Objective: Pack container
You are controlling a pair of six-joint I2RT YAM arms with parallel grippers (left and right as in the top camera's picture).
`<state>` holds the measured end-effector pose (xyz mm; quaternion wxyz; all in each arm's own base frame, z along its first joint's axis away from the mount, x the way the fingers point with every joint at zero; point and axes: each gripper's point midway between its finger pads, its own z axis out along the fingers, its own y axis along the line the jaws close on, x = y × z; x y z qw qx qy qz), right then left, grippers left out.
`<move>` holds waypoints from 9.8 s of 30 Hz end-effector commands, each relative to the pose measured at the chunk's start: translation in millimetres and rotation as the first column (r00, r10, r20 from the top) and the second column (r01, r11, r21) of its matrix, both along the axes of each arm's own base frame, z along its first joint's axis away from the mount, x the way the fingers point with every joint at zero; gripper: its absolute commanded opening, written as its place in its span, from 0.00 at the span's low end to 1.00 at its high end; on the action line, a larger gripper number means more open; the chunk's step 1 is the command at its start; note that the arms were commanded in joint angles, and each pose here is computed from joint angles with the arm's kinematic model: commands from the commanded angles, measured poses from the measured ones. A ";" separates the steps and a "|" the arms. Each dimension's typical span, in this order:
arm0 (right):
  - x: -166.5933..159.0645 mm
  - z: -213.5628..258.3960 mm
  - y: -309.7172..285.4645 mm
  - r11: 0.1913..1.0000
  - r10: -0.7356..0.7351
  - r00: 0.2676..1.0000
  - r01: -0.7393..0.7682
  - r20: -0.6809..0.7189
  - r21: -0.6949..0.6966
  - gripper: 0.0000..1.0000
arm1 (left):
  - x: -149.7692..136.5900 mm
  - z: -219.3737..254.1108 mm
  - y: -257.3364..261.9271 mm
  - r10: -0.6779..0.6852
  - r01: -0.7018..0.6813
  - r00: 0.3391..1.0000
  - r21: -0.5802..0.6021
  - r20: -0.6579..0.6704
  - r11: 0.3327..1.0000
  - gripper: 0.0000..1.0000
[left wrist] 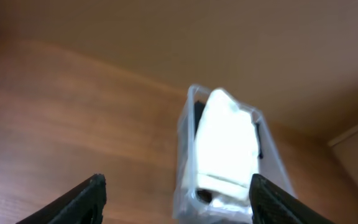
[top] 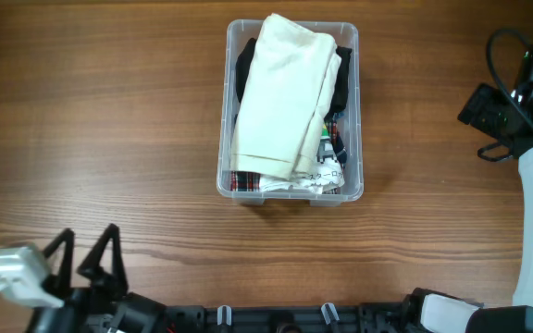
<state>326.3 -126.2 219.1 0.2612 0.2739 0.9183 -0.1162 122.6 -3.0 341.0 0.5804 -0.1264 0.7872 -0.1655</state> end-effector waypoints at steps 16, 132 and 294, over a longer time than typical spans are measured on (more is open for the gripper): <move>0.7 9.8 -3.1 1.000 -0.008 1.000 0.008 0.023 -0.021 1.00 | 77.1 -156.8 -25.6 0.066 -0.071 0.980 -0.018 -0.189 0.997 1.00; 0.8 9.9 -3.2 1.000 -0.008 1.000 0.009 0.023 -0.021 1.00 | 125.0 -209.8 -8.0 -0.049 0.004 0.995 0.449 0.087 0.894 1.00; -81.8 -40.9 155.2 0.758 0.617 0.309 -0.481 0.723 -0.441 1.00 | 125.3 -213.8 -8.1 -0.049 0.013 0.996 0.449 0.069 0.893 1.00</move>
